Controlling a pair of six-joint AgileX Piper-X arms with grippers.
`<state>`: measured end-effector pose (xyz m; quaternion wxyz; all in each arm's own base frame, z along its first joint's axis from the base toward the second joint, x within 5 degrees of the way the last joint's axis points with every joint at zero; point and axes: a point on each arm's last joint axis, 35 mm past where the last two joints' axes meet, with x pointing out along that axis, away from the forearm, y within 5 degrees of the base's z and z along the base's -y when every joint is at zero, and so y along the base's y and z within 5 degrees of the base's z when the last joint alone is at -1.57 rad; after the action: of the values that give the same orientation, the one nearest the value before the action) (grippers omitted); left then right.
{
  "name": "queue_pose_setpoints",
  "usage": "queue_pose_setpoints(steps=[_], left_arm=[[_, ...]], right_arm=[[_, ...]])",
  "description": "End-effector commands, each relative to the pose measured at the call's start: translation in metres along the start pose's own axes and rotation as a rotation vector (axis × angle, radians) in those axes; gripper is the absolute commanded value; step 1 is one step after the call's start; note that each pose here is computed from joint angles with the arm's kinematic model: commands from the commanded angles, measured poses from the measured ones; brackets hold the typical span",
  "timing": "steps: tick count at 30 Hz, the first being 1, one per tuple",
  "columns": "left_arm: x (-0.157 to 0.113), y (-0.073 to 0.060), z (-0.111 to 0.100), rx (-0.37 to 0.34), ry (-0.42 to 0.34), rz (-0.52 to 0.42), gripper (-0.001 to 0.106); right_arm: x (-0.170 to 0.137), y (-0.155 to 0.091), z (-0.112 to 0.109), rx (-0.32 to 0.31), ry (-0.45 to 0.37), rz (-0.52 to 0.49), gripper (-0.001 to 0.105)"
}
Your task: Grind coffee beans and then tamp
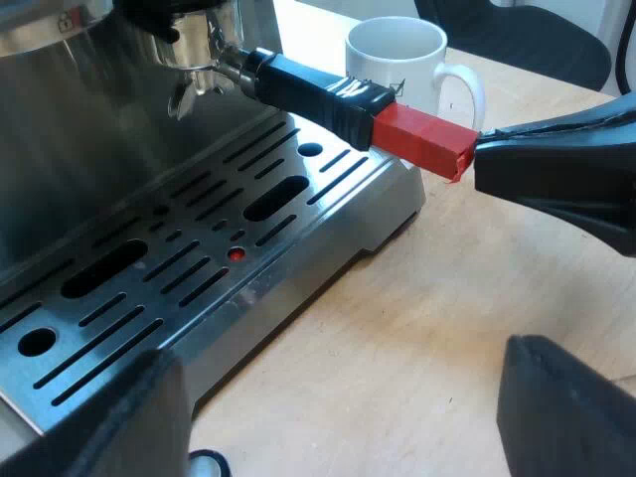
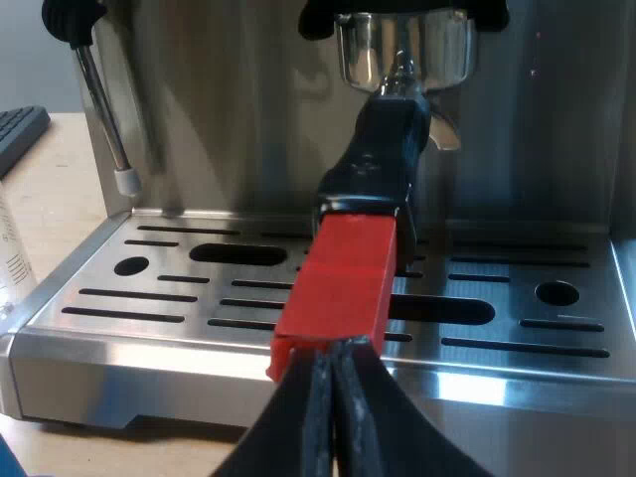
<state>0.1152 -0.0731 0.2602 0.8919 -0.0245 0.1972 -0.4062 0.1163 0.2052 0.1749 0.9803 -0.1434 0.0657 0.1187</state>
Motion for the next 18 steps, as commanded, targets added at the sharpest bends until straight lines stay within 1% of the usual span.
queue_pose_setpoints(steps=[1,8,14,16,18], left_arm=[[0.0,-0.001,0.003,0.015,-0.016,-0.012,0.066],[0.0,-0.001,0.003,0.015,-0.016,-0.012,0.066],[0.0,-0.001,0.003,0.015,-0.016,-0.012,0.066],[0.0,-0.001,0.003,0.015,-0.016,-0.012,0.066],[0.0,-0.001,0.003,0.015,-0.016,-0.012,0.066]], right_arm=[[0.004,-0.005,0.003,0.006,-0.002,-0.071,0.0],[0.004,-0.004,0.003,0.006,-0.003,-0.066,0.0],[-0.007,0.006,0.004,-0.004,-0.02,-0.013,0.0],[-0.015,0.011,0.004,-0.01,-0.029,-0.018,0.0],[-0.02,0.012,0.004,-0.012,-0.033,-0.053,0.0]])
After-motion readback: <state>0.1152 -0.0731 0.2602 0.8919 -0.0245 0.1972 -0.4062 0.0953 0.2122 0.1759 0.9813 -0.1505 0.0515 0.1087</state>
